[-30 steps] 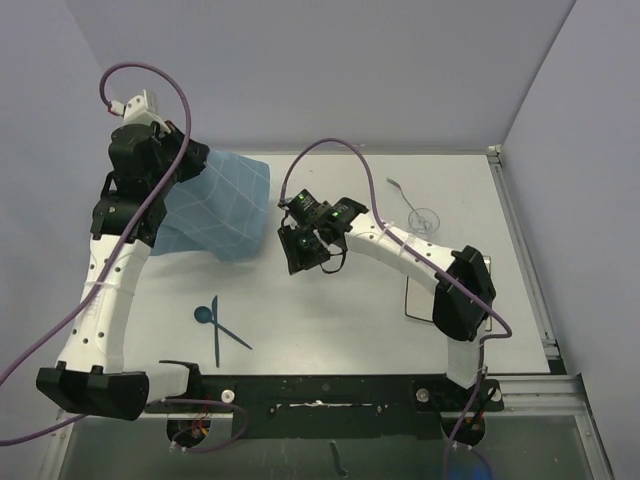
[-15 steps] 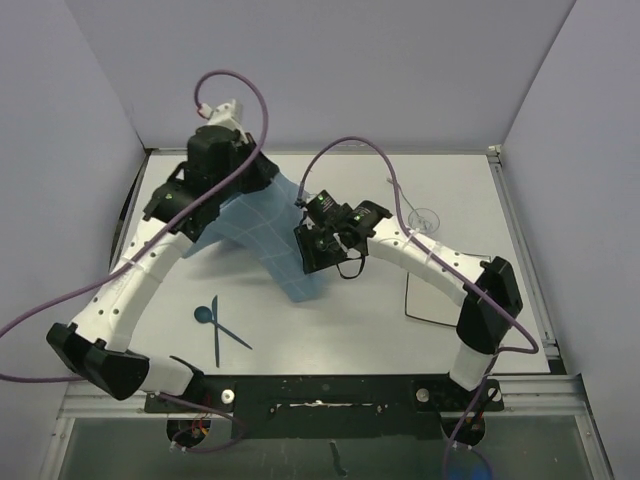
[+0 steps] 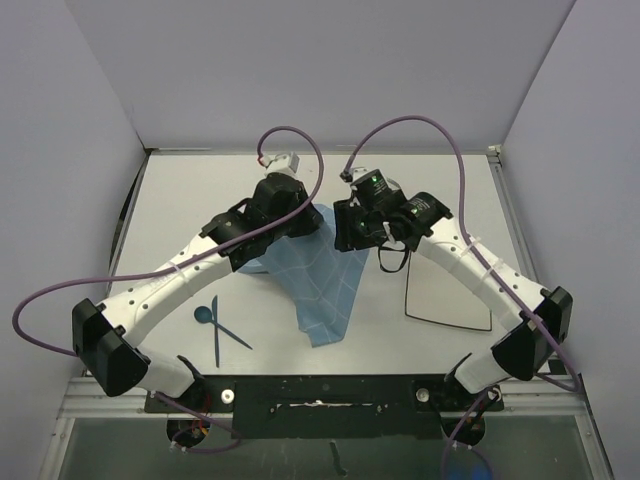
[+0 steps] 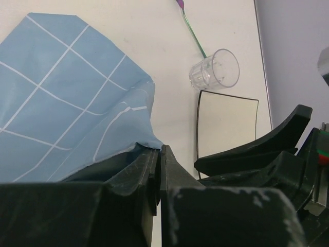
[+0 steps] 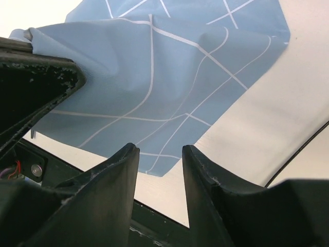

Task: Set the dinner table for one person
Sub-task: Flatten out the napkin at the center of the board.

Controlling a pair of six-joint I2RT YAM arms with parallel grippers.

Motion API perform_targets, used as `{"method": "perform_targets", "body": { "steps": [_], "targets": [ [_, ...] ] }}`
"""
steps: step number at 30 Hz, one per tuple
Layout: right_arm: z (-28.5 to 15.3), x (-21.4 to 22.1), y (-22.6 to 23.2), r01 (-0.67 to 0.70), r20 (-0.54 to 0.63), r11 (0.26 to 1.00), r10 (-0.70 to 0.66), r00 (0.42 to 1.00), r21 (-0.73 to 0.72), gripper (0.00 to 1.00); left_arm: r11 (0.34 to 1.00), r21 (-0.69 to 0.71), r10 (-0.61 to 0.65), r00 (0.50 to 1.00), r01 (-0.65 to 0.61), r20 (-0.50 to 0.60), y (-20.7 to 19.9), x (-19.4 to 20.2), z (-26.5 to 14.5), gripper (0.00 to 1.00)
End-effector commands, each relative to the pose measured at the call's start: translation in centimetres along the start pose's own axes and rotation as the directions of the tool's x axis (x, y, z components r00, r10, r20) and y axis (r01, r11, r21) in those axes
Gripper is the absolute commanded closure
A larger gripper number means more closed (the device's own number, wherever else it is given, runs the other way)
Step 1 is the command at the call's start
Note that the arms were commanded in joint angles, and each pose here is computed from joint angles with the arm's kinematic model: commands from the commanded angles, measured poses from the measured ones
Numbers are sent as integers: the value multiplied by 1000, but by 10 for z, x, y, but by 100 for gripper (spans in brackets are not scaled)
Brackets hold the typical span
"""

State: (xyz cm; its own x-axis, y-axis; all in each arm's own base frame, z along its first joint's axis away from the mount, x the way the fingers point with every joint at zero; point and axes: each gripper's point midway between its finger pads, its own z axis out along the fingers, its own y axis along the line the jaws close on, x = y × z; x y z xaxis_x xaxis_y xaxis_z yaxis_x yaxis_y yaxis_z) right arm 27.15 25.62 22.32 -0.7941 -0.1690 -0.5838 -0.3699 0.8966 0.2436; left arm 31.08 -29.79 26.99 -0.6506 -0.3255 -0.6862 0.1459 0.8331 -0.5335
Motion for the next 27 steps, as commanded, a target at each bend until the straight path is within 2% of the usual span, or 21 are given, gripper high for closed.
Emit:
{"method": "perform_targets", "body": {
  "steps": [1,7,10,15,18,21,24,27],
  "targets": [
    [-1,-5,9,22,3,999,-22,1000,-27,60,998,48,-42,997,38,69,-12,-15,-7,100],
    [-2,-22,33,49,12,996,-48,999,-77,58,997,51,-59,994,54,91,-7,-16,-25,100],
    [-4,-18,51,75,6,990,-75,997,-118,55,999,20,-36,991,34,128,3,-31,-33,100],
    [2,-5,62,58,-20,984,-62,998,-171,48,996,74,27,981,-42,192,-5,-61,-55,100],
    [7,0,52,53,-26,990,-57,998,-127,48,995,51,73,968,-88,240,-9,-84,-83,100],
    [16,10,35,43,-47,997,-46,998,-62,47,993,35,96,935,-115,343,-13,-119,-124,100],
    [28,19,25,32,-69,999,-35,997,-38,47,987,61,106,894,-147,436,-24,-148,-167,100],
    [47,34,18,23,-116,1000,-25,993,-14,47,981,106,96,881,-162,463,-35,-161,-193,100]
  ]
}}
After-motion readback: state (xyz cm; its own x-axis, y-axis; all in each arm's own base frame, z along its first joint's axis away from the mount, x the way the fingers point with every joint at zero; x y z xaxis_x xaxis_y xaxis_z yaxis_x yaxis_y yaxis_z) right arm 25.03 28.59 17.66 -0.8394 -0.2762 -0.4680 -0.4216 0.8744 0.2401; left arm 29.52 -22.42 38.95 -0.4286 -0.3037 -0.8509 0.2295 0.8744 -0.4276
